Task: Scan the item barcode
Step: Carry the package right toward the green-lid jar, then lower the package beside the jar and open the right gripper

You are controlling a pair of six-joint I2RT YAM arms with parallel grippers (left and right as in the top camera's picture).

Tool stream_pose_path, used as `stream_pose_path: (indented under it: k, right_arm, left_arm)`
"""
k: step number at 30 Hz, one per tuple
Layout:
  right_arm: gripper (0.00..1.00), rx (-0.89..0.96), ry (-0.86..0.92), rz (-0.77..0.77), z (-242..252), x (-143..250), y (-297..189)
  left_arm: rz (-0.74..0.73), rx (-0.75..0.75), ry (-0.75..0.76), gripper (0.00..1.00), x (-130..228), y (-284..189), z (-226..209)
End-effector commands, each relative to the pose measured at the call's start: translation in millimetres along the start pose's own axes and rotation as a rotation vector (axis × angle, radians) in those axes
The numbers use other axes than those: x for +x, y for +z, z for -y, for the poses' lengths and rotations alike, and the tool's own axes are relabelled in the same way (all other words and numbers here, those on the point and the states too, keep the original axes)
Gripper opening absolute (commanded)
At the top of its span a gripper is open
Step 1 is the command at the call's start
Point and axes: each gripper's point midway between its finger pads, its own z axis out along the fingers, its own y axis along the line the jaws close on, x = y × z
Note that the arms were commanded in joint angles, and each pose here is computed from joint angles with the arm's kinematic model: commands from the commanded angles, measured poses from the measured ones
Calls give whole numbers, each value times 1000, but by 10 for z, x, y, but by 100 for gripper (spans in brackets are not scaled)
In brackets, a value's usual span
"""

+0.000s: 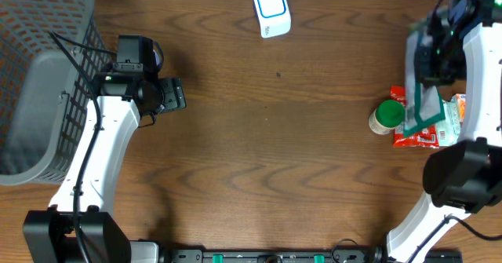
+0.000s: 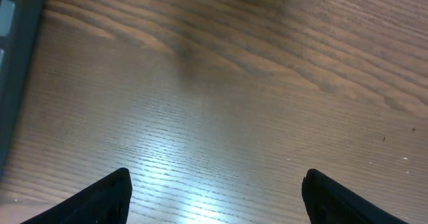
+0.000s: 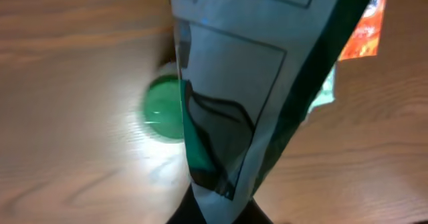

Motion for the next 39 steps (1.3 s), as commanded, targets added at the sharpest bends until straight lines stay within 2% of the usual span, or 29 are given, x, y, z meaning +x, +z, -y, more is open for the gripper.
stream_pose_path:
  k: [1, 7, 10, 13, 14, 18, 27, 29, 36, 37, 38, 39]
  right_arm:
    - [1, 96, 24, -41, 299, 43, 342]
    - [3, 89, 56, -20, 453, -7, 670]
    - [13, 76, 62, -3, 449, -47, 678]
    - [18, 76, 62, 0, 448, -53, 677]
    - [21, 75, 62, 0, 444, -53, 677]
    - [52, 57, 61, -3, 412, -46, 679]
    - [75, 40, 60, -2, 379, -49, 680]
    - [85, -17, 60, 6, 279, -66, 681]
    - [91, -387, 52, 99, -334, -280, 545]
    - [92, -443, 49, 112, -420, -305, 503]
    - [99, -475, 48, 115, -470, -308, 478]
    - [99, -484, 48, 115, -483, -309, 471]
  left_arm:
    - [14, -10, -1, 82, -24, -42, -27]
    - [14, -10, -1, 82, -24, -42, -27]
    - [14, -10, -1, 82, -24, -42, -27]
    - [14, -10, -1, 82, -24, -42, -27]
    - [14, -10, -1, 82, -24, -42, -27]
    - [14, -10, -1, 82, -24, -42, -27]
    - [14, -10, -1, 82, -24, -42, -27]
    - [14, -10, -1, 82, -24, -42, -27]
    - [14, -10, -1, 82, -24, -42, -27]
    - [14, -10, -1, 82, -24, -42, -27]
    - [14, -10, -1, 82, -24, -42, -27]
    - [14, -10, -1, 82, -24, -42, -27]
